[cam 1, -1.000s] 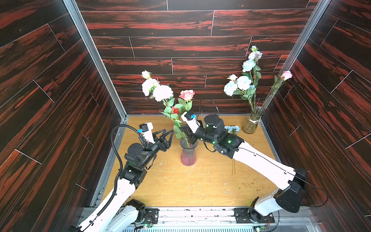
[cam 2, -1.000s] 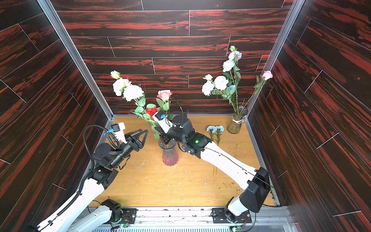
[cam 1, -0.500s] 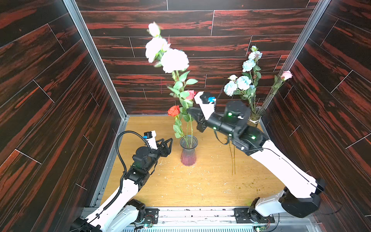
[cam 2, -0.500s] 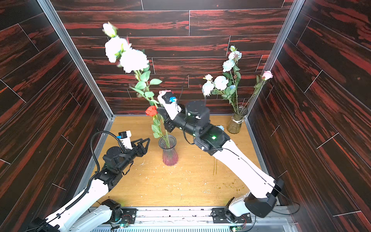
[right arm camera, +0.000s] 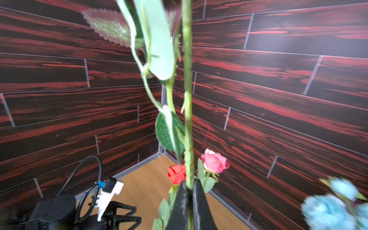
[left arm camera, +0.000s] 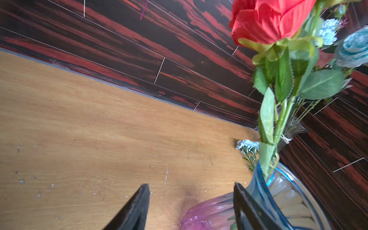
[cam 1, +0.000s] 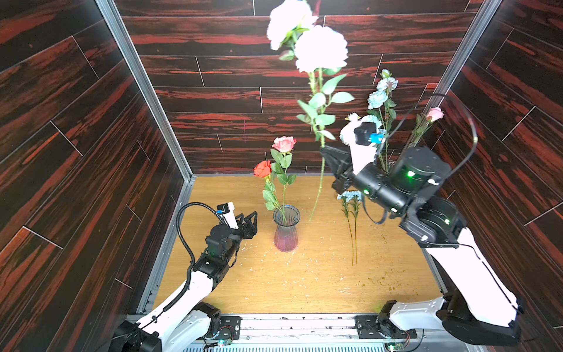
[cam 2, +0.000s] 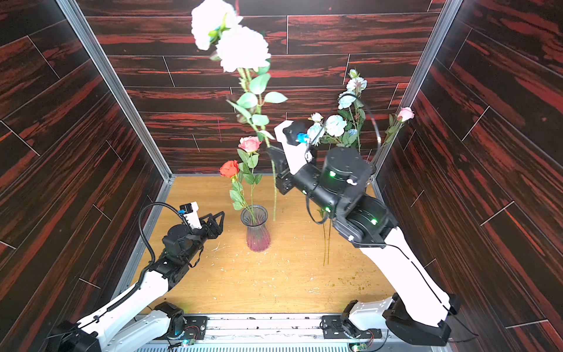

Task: Pick out blue flowers from the vase
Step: Place the flower at the center of the board.

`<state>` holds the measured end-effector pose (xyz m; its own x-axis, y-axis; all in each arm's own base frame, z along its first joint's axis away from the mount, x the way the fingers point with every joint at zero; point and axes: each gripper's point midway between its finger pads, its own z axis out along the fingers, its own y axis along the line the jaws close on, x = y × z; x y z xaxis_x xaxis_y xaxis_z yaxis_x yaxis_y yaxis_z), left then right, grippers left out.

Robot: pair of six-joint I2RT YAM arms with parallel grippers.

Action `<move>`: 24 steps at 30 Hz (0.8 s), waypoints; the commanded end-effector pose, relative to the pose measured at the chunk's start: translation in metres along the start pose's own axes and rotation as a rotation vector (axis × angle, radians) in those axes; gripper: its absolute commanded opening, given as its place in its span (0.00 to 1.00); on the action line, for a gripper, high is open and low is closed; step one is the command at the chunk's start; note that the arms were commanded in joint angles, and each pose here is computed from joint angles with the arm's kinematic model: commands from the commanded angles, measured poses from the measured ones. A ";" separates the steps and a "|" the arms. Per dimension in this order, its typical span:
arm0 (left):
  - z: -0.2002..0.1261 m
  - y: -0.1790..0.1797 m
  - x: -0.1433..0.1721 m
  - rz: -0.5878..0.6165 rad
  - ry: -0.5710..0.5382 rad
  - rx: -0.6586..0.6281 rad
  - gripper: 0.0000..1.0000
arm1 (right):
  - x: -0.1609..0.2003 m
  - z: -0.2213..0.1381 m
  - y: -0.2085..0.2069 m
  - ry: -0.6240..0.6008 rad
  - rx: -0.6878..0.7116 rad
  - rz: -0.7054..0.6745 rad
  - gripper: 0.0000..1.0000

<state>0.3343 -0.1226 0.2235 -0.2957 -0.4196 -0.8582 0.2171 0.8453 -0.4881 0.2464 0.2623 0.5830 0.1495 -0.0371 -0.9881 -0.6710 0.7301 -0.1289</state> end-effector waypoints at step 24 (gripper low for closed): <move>0.013 0.014 0.014 0.050 0.037 -0.057 0.68 | 0.273 -0.011 -0.111 0.680 0.397 0.356 0.00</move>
<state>0.3426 -0.1221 0.1971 -0.3444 -0.3778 -0.8594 0.1751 0.8735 -0.4542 0.3502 0.1644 0.3376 -0.5291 -0.1404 -0.8369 -0.2847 0.9584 0.0193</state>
